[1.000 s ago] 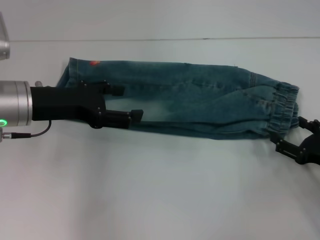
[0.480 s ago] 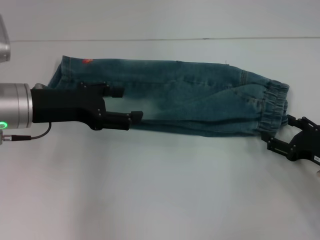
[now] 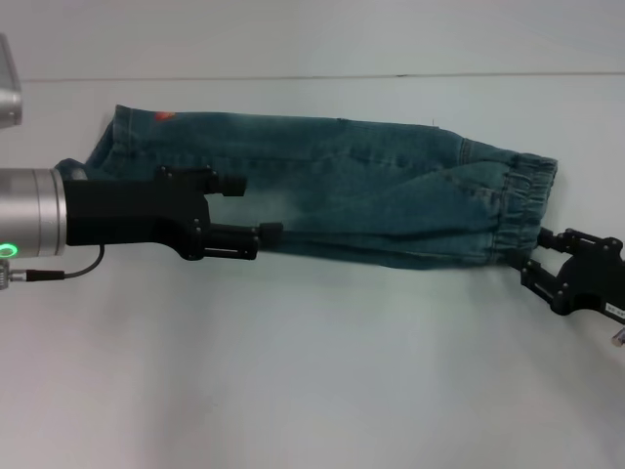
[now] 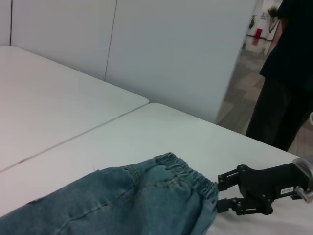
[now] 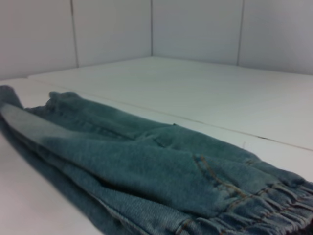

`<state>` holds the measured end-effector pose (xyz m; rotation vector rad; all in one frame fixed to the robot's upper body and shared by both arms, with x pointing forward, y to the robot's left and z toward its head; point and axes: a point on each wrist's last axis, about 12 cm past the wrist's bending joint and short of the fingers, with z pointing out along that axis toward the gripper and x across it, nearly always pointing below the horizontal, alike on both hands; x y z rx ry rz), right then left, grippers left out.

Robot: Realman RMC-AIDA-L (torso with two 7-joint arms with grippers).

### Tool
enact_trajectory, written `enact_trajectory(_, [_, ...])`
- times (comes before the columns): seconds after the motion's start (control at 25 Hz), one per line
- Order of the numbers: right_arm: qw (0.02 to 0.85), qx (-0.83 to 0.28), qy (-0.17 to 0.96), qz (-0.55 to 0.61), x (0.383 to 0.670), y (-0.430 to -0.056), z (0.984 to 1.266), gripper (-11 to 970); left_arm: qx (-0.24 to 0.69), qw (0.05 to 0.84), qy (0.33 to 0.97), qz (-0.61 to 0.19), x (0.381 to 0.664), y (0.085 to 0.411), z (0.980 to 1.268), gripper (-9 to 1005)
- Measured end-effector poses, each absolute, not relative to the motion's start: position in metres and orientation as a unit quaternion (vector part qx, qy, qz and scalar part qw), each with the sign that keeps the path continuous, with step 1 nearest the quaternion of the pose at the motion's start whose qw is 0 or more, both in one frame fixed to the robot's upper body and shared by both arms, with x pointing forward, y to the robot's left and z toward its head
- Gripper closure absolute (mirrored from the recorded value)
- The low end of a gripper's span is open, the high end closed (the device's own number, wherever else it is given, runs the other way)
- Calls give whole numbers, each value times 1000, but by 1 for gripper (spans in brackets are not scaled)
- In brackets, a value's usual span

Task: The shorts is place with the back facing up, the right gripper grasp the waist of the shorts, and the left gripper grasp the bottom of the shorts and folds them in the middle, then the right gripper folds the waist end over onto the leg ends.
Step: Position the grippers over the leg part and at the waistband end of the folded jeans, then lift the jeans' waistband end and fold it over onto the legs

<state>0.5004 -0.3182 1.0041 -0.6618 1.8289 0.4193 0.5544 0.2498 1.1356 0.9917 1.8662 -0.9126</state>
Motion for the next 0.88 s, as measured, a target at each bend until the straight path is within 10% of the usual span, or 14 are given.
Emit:
enact_trajectory(0.4, [536,-290,772,182,504,-313,1004,714,405,398,737,-368,553,243,1134,91])
enact_trajectory(0.88, [567,-293,742,205,498,-326,1026,827,388,431,713,-394,560,219,1124,92])
